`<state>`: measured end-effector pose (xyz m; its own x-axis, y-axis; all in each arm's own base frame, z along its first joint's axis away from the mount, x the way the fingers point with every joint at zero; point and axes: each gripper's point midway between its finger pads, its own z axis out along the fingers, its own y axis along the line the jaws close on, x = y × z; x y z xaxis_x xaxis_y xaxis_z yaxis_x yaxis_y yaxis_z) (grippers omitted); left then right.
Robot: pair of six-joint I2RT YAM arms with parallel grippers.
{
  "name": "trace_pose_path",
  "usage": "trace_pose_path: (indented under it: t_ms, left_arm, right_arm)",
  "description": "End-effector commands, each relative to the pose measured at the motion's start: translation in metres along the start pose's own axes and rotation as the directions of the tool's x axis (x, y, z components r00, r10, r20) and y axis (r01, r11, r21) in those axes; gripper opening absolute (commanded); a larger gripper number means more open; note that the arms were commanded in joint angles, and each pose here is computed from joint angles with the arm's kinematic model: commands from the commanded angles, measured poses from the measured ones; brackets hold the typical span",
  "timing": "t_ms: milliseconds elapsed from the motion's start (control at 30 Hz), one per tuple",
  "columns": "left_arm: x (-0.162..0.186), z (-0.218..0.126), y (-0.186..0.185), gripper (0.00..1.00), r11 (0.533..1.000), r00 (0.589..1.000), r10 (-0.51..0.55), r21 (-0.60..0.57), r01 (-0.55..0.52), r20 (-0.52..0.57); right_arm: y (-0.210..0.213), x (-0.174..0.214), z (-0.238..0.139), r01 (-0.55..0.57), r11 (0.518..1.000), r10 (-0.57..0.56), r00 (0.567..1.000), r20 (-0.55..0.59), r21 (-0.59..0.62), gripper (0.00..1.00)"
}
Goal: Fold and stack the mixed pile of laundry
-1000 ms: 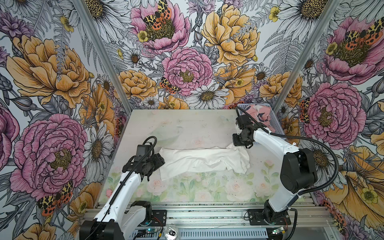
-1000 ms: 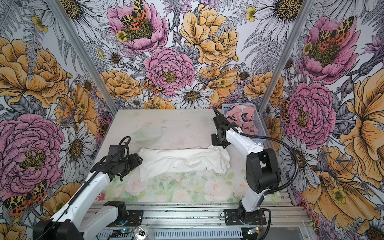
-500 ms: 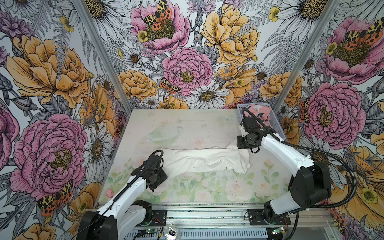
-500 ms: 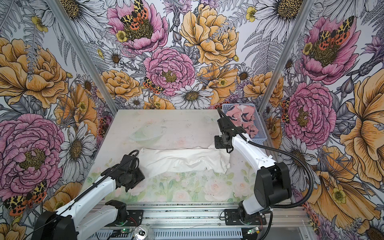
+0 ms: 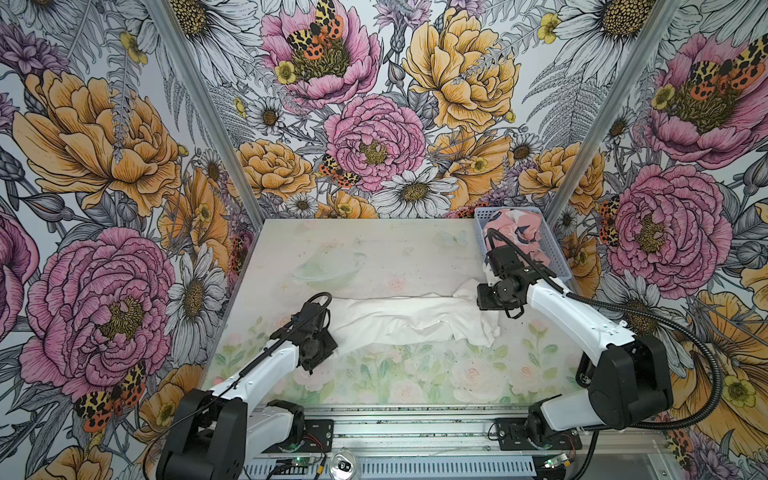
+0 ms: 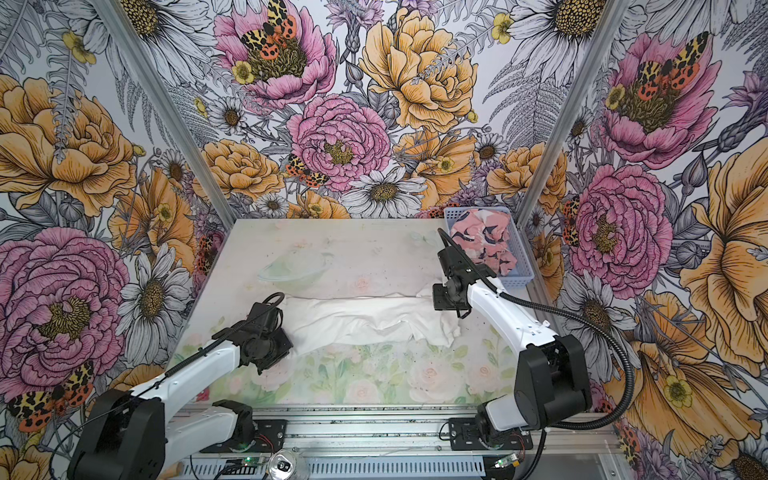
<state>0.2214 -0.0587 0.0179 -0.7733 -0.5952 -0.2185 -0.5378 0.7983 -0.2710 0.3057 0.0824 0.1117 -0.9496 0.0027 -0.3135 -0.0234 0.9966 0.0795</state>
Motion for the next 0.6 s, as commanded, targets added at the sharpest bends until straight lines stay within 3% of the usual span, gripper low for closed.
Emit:
trace_pose_path:
  t_ms: [0,200,400,567]
  left_arm:
    - [0.008,0.008,0.001,0.00,0.999,0.999,0.032,-0.008,-0.033,-0.043]
    - [-0.028,-0.034,-0.001,0.00,0.999,0.995,-0.023,0.046,0.019,0.099]
    - [-0.073,-0.090,-0.001,0.00,0.994,0.966,-0.078,0.093,0.057,0.248]
    - [-0.090,-0.098,0.000,0.00,0.995,0.960,-0.076,0.085,0.055,0.269]
  right_arm:
    - [-0.007,0.007,0.004,-0.047,0.999,0.048,0.999,0.008,-0.022,0.55]
    - [0.004,0.010,0.020,-0.066,0.992,0.066,0.998,-0.010,-0.110,0.60]
    - [-0.023,0.010,0.023,-0.128,0.991,0.128,0.992,0.004,-0.032,0.60]
    - [-0.030,0.006,0.032,-0.148,0.988,0.149,0.989,0.008,-0.048,0.60]
